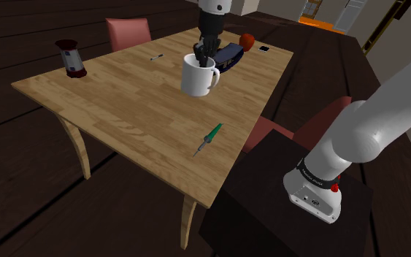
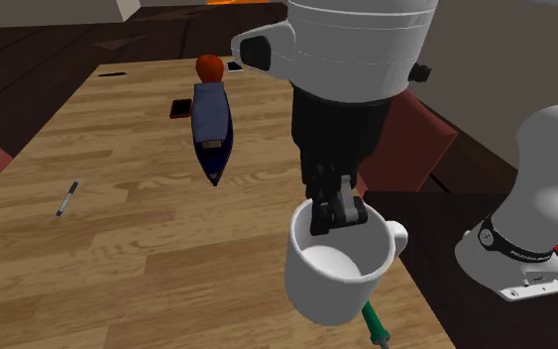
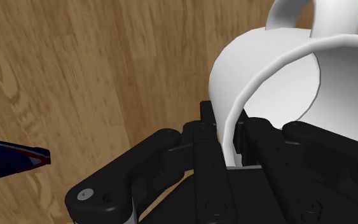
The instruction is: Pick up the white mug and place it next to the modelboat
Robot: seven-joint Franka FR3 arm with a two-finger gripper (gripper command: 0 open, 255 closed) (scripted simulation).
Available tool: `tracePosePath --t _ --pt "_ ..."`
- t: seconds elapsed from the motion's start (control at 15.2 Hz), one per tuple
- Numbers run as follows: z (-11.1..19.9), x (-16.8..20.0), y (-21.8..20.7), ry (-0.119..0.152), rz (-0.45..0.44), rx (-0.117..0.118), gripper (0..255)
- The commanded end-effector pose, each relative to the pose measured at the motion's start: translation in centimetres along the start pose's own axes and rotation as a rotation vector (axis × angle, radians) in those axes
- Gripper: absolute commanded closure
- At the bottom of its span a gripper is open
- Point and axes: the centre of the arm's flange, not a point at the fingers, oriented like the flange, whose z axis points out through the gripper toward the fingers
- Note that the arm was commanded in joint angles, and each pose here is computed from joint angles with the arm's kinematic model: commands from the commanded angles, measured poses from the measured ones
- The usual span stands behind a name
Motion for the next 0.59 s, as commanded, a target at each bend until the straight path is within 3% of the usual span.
tracePosePath --t 0.0,0.53 --pt "0.1 -0.4 2.6 0.000 -0.001 0.000 255" --pt "0.0 -1.5 13.1 0.000 -0.001 0.000 255"
